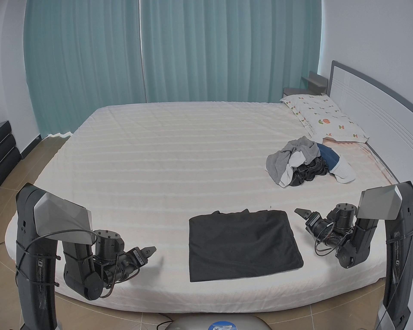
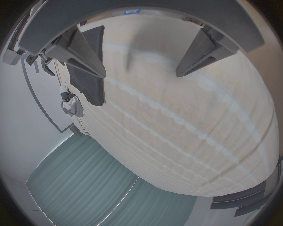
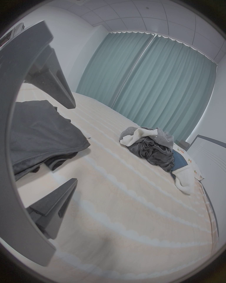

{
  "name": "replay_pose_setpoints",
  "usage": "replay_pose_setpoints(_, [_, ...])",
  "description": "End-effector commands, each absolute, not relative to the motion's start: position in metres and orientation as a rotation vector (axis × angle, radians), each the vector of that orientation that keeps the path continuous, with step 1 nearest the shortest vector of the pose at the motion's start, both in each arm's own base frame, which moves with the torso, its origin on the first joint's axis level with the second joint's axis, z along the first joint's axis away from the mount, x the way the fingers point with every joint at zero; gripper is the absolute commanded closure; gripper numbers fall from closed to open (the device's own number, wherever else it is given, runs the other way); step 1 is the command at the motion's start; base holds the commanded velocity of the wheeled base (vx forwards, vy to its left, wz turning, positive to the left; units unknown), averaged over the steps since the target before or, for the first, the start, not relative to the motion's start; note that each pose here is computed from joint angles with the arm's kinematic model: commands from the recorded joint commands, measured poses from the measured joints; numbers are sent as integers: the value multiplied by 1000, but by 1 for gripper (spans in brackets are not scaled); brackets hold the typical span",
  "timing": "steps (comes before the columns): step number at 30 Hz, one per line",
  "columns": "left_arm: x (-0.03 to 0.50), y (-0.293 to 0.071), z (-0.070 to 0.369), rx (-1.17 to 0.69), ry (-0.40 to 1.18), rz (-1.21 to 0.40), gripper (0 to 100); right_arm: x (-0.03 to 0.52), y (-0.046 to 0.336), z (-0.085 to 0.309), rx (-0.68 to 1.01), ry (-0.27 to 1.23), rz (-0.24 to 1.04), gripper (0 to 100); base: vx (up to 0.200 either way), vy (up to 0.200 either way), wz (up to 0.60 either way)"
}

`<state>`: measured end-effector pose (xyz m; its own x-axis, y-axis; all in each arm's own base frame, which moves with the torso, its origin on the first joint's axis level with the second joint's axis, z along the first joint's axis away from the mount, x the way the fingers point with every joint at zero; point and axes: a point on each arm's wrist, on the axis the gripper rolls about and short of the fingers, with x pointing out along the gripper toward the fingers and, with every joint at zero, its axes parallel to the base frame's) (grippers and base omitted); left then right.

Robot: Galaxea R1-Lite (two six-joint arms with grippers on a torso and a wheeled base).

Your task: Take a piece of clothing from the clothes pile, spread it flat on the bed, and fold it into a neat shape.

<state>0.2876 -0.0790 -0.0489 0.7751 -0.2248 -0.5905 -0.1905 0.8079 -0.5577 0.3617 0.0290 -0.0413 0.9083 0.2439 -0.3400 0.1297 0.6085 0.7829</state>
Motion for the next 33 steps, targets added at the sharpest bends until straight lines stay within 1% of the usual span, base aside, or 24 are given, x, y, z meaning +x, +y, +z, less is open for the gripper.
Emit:
replay_pose_setpoints(1, [288,-79,-49,-643,697,-21,0,362,31,-47,920,455,67,0,0,0,0])
replay_pose_setpoints(12, [289,-79,-49,-645,692,-21,0,362,34,-47,916,458,73,0,0,0,0])
replay_pose_setpoints(30, [291,-80,-48,-647,684,-26,0,362,36,-46,914,459,81,0,0,-200,0])
replay_pose_setpoints(33, [291,-80,-48,-648,681,-26,0,361,35,-47,914,460,77,0,0,0,0])
